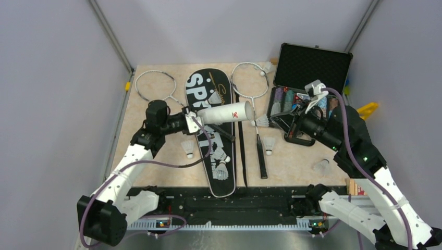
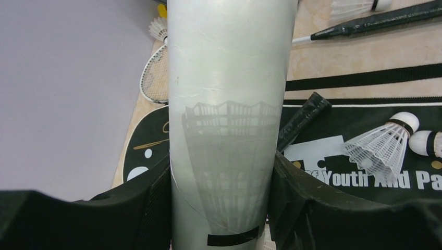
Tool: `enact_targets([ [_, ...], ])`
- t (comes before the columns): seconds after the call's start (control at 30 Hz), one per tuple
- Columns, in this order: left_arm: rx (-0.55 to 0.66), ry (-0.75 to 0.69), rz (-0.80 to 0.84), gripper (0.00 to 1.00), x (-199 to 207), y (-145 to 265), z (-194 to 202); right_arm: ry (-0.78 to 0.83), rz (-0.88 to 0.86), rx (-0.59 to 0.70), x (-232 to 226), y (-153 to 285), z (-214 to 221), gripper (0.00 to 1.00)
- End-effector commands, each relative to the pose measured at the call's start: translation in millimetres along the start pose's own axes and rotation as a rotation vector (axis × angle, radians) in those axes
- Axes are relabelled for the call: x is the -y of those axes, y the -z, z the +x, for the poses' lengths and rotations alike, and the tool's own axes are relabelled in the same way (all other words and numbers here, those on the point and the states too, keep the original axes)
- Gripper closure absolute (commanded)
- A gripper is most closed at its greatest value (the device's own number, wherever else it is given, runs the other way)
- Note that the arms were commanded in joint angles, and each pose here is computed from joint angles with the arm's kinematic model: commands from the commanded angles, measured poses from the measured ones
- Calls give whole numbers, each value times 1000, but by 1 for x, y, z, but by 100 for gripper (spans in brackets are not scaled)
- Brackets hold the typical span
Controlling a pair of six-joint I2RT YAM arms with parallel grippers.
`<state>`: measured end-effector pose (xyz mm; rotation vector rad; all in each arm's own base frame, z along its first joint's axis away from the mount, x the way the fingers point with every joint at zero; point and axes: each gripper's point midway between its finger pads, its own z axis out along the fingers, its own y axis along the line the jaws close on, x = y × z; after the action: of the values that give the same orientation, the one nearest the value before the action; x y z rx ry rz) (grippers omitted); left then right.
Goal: Pack up the badminton gear
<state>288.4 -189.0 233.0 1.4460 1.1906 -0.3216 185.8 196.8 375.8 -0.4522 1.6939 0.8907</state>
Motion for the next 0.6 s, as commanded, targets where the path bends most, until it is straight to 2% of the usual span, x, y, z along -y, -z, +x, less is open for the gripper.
enact_targets([
  [0.0, 116, -20, -235, 68, -47, 15, -40, -125, 369, -74, 67, 2, 40, 100],
  [0.13, 269, 142, -590, 62, -96, 52, -72, -218, 541, -162, 102, 6, 99, 100],
  [0.27, 317, 333, -816, 64, -107, 78, -55, -284, 670, -228, 129, 8, 151, 100],
  [0.43, 184, 498, -880, 65, -89, 79, -8, -336, 763, -327, 151, 15, 217, 100],
  [0.57, 169, 487, -876, 65, -74, 82, 0, -344, 728, -367, 151, 4, 237, 99],
])
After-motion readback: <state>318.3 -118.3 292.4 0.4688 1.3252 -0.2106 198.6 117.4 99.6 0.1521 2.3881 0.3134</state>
